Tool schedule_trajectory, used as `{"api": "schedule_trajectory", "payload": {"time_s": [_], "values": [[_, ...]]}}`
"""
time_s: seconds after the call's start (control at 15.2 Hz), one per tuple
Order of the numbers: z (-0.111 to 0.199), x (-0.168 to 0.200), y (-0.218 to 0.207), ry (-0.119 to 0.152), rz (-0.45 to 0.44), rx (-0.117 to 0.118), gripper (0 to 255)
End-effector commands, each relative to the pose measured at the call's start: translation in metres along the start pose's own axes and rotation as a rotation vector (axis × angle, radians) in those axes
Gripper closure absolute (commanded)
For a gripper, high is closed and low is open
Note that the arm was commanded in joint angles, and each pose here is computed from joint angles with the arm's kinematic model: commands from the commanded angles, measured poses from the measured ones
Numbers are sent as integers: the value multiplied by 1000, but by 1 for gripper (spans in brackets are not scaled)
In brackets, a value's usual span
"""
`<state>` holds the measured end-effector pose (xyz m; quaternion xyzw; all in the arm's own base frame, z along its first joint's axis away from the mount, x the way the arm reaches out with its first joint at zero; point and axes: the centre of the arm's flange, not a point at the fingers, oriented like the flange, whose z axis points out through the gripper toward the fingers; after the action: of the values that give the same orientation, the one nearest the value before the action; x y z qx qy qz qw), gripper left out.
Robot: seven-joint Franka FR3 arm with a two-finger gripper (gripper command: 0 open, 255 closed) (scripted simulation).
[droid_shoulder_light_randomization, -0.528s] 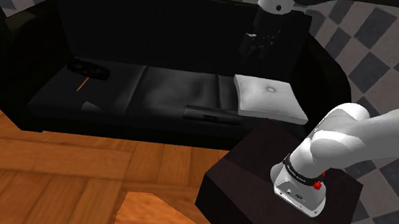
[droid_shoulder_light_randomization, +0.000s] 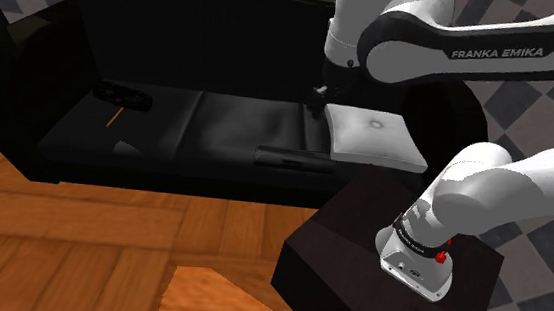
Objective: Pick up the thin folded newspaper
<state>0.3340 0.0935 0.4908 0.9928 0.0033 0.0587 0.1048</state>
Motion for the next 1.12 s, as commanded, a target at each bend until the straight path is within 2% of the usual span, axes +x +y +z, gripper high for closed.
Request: {"api": "schedule_trajectory", "payload": {"time_s": [0.0, 0.53, 1.06], "values": [[23, -2, -23, 40, -46, -62, 0], [126, -5, -101, 182, -218, -313, 0], [245, -3, -150, 323, -390, -563, 0]]}}
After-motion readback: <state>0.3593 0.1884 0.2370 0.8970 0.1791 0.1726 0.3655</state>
